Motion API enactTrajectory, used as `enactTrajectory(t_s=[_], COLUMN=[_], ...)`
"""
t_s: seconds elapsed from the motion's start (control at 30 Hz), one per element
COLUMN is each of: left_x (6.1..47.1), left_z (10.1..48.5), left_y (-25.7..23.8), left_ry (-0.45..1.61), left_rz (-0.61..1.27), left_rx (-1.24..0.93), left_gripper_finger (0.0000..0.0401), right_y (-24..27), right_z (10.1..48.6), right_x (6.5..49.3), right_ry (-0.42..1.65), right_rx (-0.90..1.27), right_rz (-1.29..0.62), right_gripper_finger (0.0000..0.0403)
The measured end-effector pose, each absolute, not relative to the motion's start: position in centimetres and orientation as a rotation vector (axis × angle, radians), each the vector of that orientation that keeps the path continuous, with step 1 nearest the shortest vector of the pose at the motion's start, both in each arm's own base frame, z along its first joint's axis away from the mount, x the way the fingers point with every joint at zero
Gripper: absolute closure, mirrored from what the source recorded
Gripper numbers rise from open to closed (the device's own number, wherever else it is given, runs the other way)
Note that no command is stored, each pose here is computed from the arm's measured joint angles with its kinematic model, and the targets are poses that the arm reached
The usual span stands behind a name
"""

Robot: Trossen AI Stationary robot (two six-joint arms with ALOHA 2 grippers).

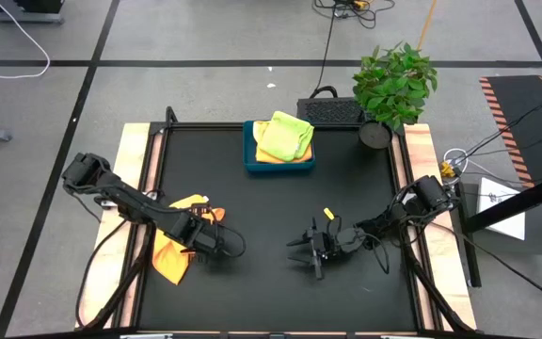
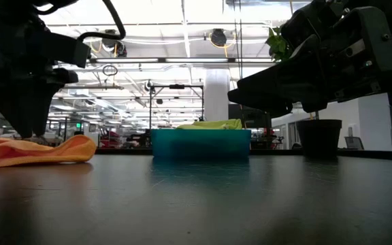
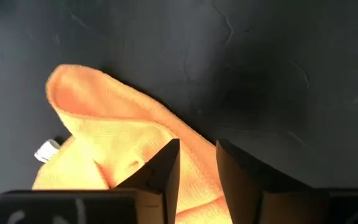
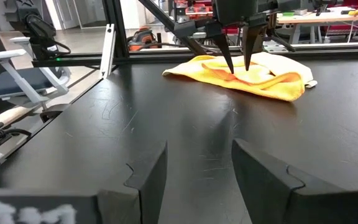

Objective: Fold microfiber towels
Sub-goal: Fold the orange microfiber cloth

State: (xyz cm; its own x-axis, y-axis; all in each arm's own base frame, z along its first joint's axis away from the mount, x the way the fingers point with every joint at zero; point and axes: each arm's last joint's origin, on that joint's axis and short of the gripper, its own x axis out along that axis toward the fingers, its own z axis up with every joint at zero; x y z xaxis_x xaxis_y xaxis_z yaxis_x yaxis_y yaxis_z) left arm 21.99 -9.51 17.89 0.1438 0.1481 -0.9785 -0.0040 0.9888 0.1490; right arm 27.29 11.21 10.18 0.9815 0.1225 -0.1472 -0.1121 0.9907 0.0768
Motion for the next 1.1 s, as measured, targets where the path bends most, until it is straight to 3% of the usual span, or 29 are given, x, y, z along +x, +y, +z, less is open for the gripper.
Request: enactTrajectory(t_s=[0.43, 0.63, 0.87, 1.1], left_x=[20.9, 20.5, 19.7, 19.8], left_z=[17.4, 16.7, 16.1, 16.1], left_y=[-9.8, -9.9, -9.4, -9.4], left_ry=[1.452, 1.452, 1.484, 1.481], left_rz=[0.215, 0.225, 0.289, 0.263], left_rx=[0.107, 0.099, 0.114, 0.144], left_gripper_finger=[0.0179, 0.0155, 0.0184, 0.0283], right_y=[11.2, 11.2, 11.2, 11.2], right_z=[10.2, 10.2, 10.2, 10.2], right_x=[27.3, 27.3, 27.3, 27.3], right_ry=[0.152, 0.152, 0.152, 0.152], right_rx=[0.069, 0.072, 0.072, 0.072], right_rz=[0.118, 0.118, 0.118, 0.118], right_gripper_finger=[0.0232, 0.0232, 0.0232, 0.0232])
